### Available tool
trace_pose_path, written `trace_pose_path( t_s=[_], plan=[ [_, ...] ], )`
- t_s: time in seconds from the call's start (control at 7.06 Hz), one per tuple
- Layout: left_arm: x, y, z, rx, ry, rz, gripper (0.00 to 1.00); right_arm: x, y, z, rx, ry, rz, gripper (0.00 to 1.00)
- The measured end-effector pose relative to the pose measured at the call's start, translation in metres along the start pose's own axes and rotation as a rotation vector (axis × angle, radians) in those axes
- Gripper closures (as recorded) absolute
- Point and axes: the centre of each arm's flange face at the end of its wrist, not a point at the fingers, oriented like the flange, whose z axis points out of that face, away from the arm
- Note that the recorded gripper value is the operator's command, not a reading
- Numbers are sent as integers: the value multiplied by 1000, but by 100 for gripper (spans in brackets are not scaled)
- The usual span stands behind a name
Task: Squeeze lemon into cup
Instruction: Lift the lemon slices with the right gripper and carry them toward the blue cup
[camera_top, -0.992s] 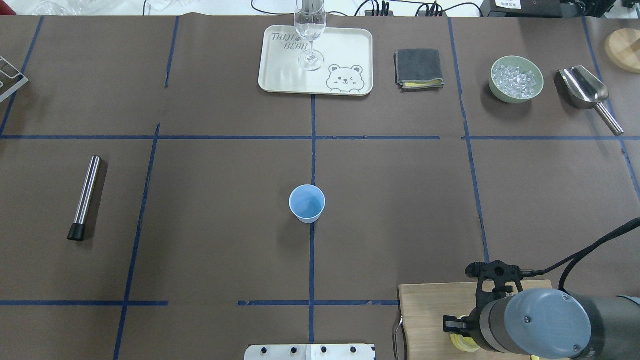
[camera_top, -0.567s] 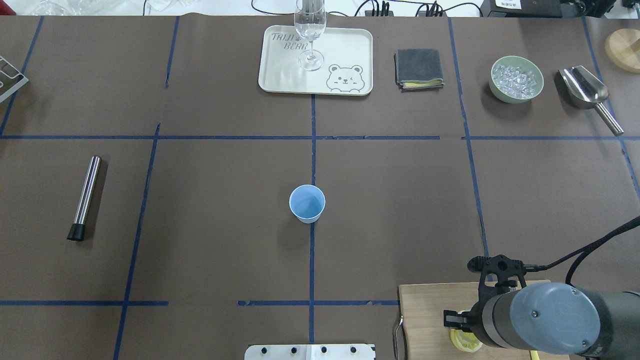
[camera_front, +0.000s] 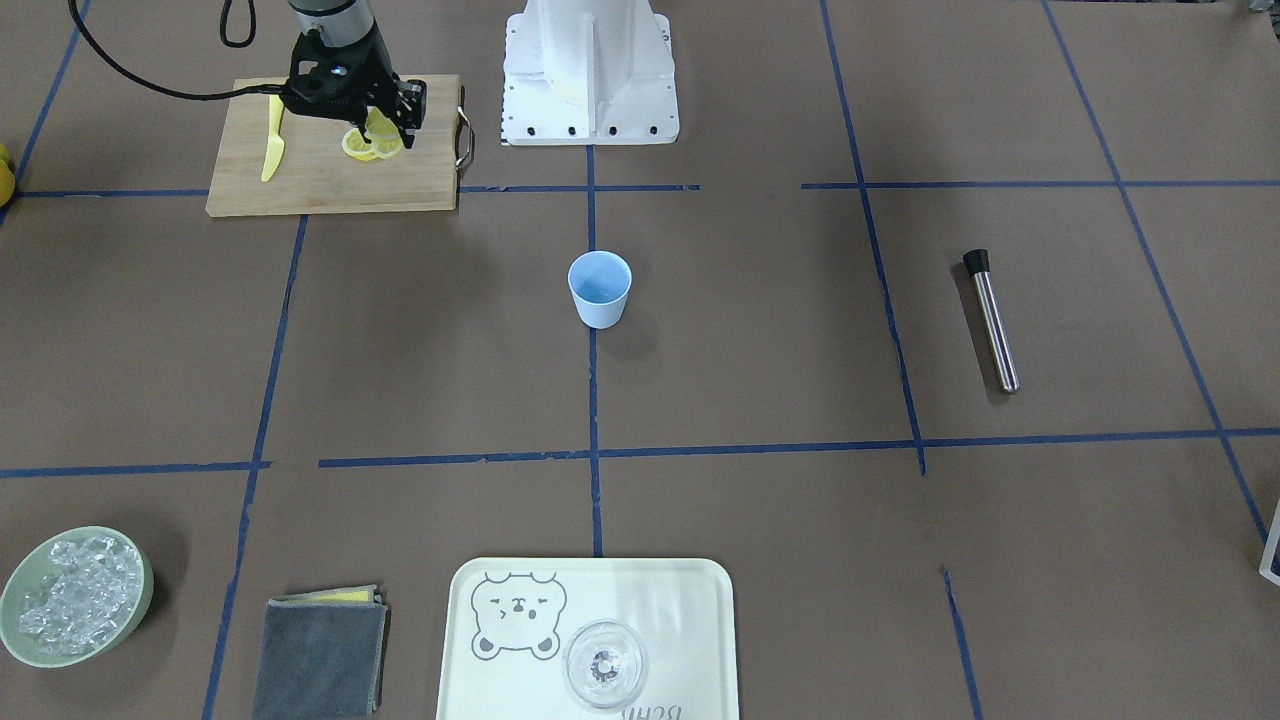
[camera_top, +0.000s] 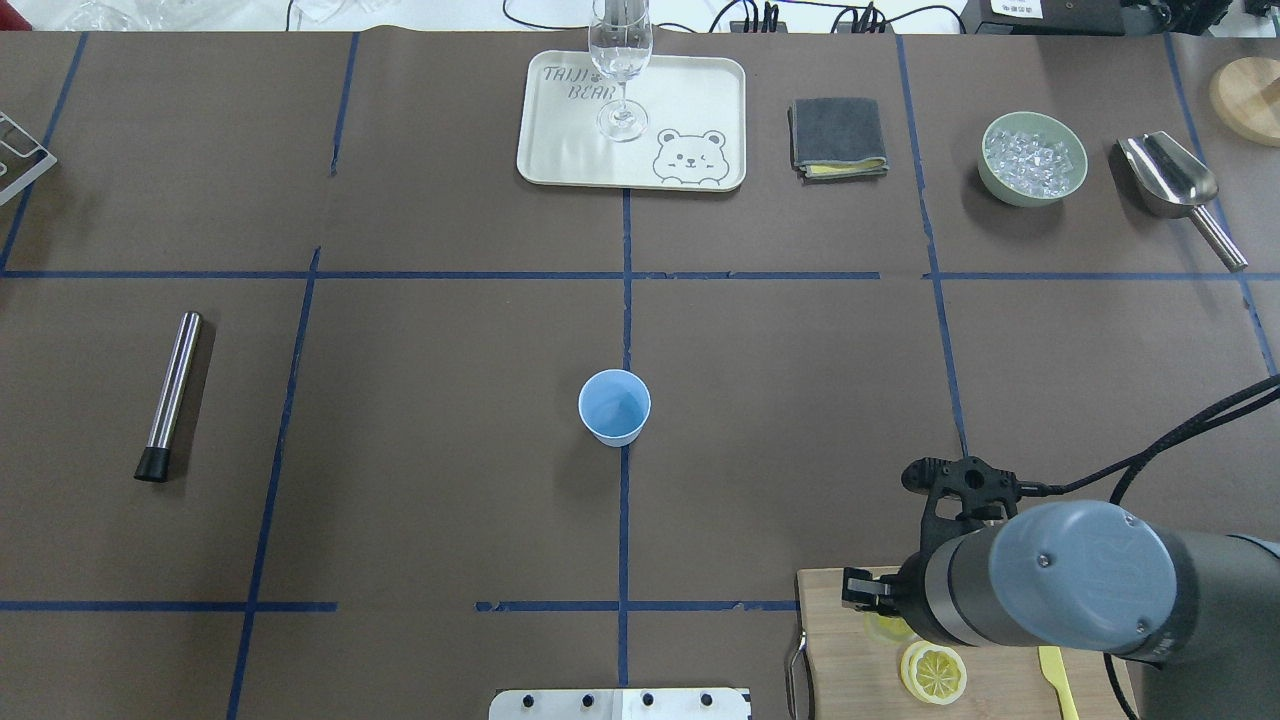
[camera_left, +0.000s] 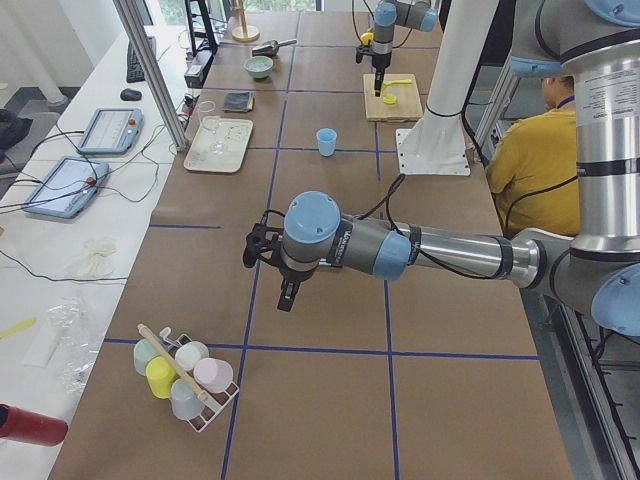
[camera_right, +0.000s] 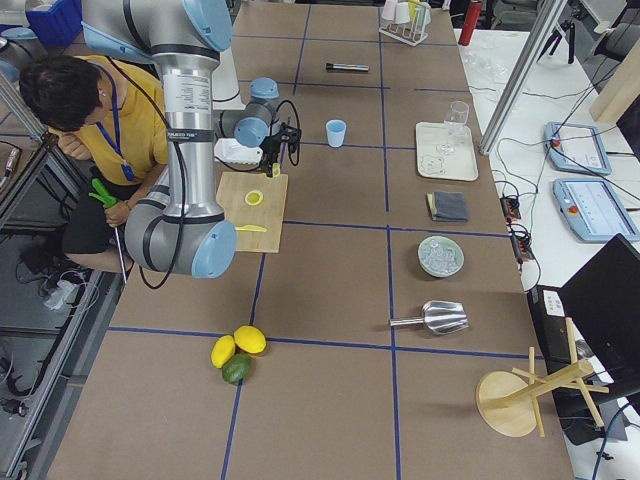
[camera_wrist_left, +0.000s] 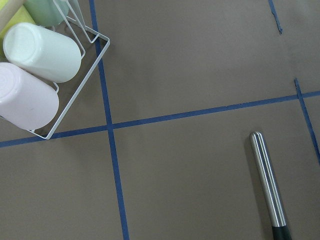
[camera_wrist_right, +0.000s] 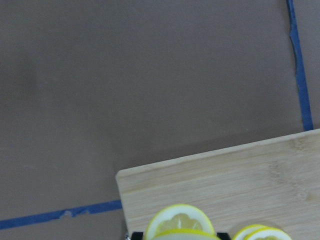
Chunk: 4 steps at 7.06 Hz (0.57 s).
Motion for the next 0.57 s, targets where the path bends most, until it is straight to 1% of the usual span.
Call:
trace_pose_path(
  t_s=[0.28,0.57],
  plan=[
    [-3,7,2,-6,0,-8,0,-62,-24,-18,34,-18,34,44],
    [-3,8,1,-5,-1,-8,0,-101,-54,-29,69,-46,70,44]
  ],
)
